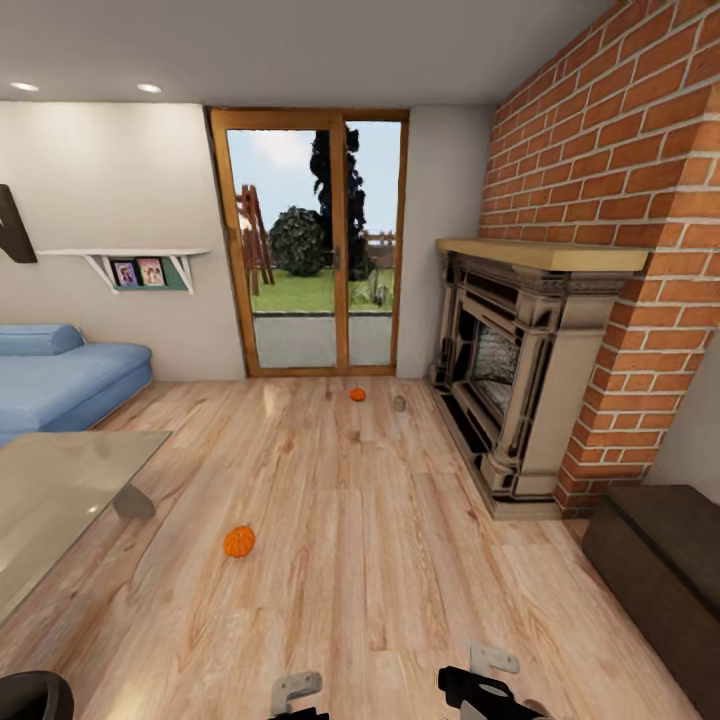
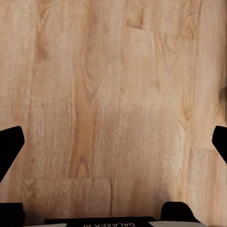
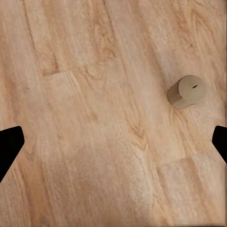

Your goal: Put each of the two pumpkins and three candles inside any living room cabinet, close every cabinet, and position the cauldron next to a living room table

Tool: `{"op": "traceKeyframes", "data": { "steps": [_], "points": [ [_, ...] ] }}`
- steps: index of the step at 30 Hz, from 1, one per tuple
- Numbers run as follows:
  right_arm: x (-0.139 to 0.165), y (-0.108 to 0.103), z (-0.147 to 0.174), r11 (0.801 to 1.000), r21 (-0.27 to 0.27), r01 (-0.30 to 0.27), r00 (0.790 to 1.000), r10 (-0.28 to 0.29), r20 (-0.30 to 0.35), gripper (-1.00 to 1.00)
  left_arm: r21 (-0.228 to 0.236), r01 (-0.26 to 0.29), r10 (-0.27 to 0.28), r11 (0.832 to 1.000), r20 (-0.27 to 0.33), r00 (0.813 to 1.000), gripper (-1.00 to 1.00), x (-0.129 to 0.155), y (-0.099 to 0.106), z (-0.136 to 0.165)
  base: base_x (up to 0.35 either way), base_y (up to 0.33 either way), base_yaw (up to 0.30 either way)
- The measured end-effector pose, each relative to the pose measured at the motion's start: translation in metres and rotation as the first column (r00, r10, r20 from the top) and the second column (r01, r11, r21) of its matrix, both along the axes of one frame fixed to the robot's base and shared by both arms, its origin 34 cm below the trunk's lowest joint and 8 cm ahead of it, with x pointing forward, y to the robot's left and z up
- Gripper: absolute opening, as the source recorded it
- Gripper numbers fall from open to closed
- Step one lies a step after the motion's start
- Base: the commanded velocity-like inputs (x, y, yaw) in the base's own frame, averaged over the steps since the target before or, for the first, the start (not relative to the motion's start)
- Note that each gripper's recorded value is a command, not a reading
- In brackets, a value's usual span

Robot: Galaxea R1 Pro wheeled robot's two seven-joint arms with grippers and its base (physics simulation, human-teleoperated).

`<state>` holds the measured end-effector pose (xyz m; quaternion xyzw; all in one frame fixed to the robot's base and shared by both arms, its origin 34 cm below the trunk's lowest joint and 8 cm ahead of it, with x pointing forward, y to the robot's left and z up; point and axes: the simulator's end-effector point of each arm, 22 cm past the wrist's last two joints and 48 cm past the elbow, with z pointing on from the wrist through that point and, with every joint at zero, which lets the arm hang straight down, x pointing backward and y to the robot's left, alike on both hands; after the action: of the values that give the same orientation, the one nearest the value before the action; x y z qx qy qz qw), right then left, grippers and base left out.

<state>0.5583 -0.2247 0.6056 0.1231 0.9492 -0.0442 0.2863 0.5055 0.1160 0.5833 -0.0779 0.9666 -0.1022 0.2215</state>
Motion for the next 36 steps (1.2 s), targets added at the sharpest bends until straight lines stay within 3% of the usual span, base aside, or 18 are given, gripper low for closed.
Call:
{"op": "traceKeyframes", "data": {
  "steps": [11,26,36],
  "points": [
    [0.0025,-0.0002,0.0032,1.000,0.000,0.000,1.000,0.000,0.008,1.00,0.000,-0.003,0.003,1.000,0.011,1.000,1.00,0.0031,0.0009,0.0029,-0.035,0.000,-0.235],
    [0.0033,0.0009,0.0045,1.000,0.001,-0.001,1.000,0.001,0.011,1.00,0.002,-0.002,0.002,1.000,0.011,1.000,1.00,0.0036,0.0012,0.0037,-0.309,0.003,-0.117],
    [0.0048,0.0002,0.0073,1.000,0.001,0.000,1.000,0.000,0.018,1.00,0.002,-0.001,0.001,1.000,0.018,1.000,1.00,0.0053,0.0012,0.0063,-0.152,0.194,-0.235]
  ]
}}
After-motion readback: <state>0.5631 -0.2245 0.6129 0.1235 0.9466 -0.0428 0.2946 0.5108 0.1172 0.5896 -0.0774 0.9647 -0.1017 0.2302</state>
